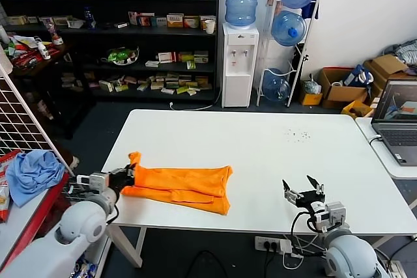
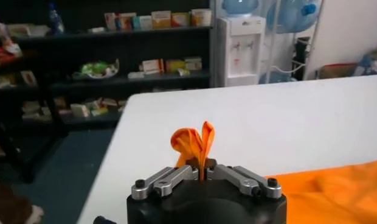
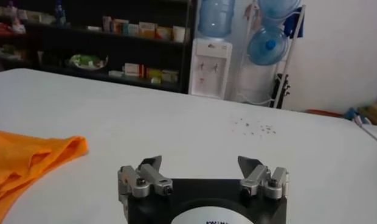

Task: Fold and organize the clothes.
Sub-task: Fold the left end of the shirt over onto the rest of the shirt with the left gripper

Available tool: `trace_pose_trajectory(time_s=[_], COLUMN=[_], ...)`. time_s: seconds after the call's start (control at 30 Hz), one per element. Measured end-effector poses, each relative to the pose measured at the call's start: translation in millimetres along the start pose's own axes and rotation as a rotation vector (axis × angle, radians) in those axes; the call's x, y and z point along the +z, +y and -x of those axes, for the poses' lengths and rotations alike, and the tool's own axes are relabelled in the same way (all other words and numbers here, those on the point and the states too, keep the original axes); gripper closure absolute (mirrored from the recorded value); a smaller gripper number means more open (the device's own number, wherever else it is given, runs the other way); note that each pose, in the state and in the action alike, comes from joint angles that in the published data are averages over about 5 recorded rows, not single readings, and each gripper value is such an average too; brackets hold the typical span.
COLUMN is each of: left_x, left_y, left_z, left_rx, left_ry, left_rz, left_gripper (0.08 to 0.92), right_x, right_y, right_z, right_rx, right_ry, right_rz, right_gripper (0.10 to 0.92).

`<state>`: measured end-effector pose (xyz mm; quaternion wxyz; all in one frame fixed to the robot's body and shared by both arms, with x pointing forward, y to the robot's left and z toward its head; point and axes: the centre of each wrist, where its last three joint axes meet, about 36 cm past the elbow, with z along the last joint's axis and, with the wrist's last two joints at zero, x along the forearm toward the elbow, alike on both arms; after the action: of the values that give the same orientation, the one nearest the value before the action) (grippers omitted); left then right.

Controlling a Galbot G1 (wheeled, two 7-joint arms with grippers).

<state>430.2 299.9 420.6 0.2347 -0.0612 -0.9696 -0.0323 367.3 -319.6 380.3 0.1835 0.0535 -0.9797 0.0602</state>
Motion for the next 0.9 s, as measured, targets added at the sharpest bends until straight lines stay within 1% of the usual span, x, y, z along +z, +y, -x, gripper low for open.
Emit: trace_pose_trajectory(time_s=[0.17, 0.3, 0.5, 0.67, 0.77, 0.9], left_x=[1, 1, 1, 2, 3, 5], left_y=[-43, -77, -118, -147, -161, -178], left_z=[0, 6, 21, 31, 37, 40], left_rx=[0.082, 0.136, 0.189, 0.225, 0.240, 0.272], left_ry=[0.017, 0.022, 0.032, 0.039, 0.040, 0.040], left_rz=[-0.062, -0.104, -0.155, -0.185, -0.198, -0.216], left_gripper=[0.875, 0.875, 0.875, 0.872, 0.826, 0.714], right_x=[2, 4, 8, 8, 8, 8], right_y=[-1, -1, 2, 4, 5, 5], right_z=[2, 3, 5, 8, 9, 11], right_rx=[0.008, 0.015, 0.023, 0.030, 0.029, 0.029], right_ry=[0.000, 0.004, 0.006, 0.005, 0.006, 0.009], right_rz=[0.003, 0.009, 0.016, 0.022, 0.024, 0.024], right_gripper=[0.200, 0.200, 0.200, 0.200, 0.200, 0.200])
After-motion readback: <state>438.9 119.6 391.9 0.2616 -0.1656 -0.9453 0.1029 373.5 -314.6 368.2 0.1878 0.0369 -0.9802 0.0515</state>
